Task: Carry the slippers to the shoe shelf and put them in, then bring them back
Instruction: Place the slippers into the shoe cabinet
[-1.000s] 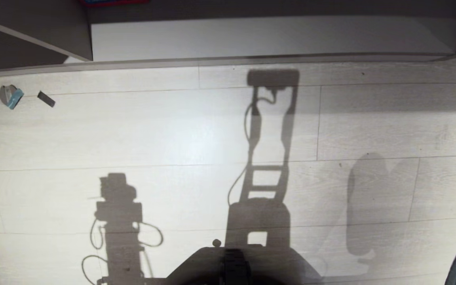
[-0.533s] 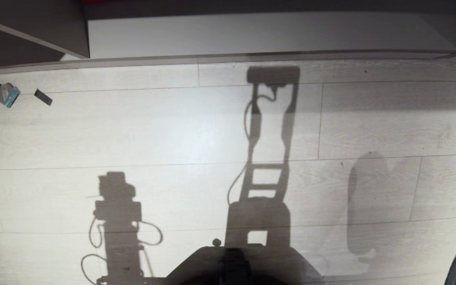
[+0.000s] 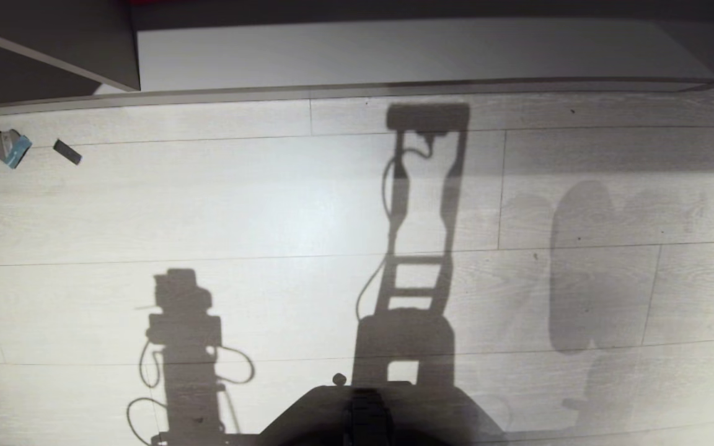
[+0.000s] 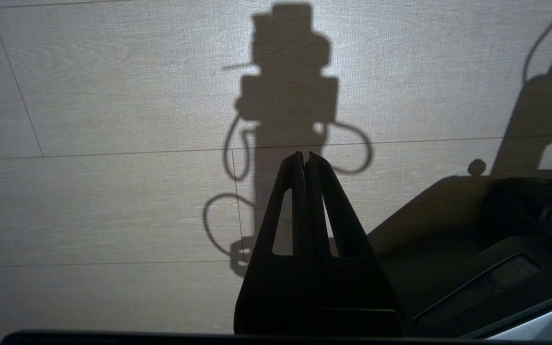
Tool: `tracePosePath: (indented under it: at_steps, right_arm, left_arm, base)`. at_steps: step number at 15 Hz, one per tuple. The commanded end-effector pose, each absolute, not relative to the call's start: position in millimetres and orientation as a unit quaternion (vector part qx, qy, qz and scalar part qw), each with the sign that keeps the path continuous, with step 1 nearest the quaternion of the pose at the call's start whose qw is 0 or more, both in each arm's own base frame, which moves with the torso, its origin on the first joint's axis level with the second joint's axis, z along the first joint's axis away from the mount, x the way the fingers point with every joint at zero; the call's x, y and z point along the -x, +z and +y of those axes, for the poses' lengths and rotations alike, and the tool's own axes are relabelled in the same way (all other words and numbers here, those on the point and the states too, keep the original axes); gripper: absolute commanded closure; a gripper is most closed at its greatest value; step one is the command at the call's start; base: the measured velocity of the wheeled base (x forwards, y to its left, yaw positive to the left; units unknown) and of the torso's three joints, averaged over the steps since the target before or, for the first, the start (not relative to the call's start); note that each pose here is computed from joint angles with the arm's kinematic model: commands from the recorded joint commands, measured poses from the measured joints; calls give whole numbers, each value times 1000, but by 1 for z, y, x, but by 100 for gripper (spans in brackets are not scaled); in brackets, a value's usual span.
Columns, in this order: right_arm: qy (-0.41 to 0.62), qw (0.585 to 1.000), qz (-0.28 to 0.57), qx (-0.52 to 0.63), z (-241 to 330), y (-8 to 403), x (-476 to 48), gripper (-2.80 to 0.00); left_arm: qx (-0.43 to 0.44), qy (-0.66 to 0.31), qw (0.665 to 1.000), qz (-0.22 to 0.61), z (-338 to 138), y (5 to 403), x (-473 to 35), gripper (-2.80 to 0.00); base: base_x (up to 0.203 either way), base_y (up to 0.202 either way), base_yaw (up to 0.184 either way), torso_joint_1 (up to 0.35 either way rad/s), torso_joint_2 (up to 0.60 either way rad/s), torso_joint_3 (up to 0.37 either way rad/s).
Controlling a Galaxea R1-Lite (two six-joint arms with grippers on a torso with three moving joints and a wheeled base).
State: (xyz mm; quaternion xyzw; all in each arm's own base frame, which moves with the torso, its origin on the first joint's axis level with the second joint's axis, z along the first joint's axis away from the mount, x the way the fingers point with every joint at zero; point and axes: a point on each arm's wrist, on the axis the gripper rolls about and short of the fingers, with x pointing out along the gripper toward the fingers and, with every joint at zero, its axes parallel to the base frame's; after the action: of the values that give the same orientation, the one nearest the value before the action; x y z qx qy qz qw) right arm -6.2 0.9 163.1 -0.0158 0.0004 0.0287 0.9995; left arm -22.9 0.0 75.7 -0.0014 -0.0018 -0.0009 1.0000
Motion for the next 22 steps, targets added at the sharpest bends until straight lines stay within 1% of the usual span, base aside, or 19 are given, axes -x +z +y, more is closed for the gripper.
tracePosePath:
  at_steps: [1, 5, 7, 9, 12, 15, 19, 22]
  right_arm:
    - [41, 997, 62, 19, 2, 185, -45, 0]
    - [91, 993, 64, 43, 6, 209, -130, 0]
    - [115, 991, 37, 50, 8, 221, -165, 0]
    - [129, 990, -9, 58, 10, 240, -194, 0]
    - [135, 986, -69, 68, 14, 275, -222, 0]
    - [117, 985, -102, 79, 15, 297, -246, 0]
    - [103, 978, -164, 83, 14, 341, -263, 0]
    - [103, 974, -186, 85, 14, 374, -278, 0]
  left_arm:
    - [2, -1, 1000, -2, 0, 76, 23, 0]
    - [2, -2, 1000, -2, 0, 76, 23, 0]
    - [2, -1, 1000, -2, 0, 76, 23, 0]
    - [1, -1, 1000, -2, 0, 76, 23, 0]
    - [-2, -1, 1000, -2, 0, 76, 23, 0]
    - [-2, -1, 1000, -2, 0, 76, 23, 0]
    - [-2, -1, 1000, -2, 0, 76, 23, 0]
    - [-3, -1, 1000, -2, 0, 76, 23, 0]
  base:
    - [0, 0, 0, 0, 0, 0]
    - [0, 0, 0, 0, 0, 0]
    - [0, 0, 0, 0, 0, 0]
    - [0, 0, 0, 0, 0, 0]
    - [0, 0, 0, 0, 0, 0]
    - [0, 0, 0, 0, 0, 0]
    - [0, 0, 0, 0, 0, 0]
    - [0, 0, 0, 0, 0, 0]
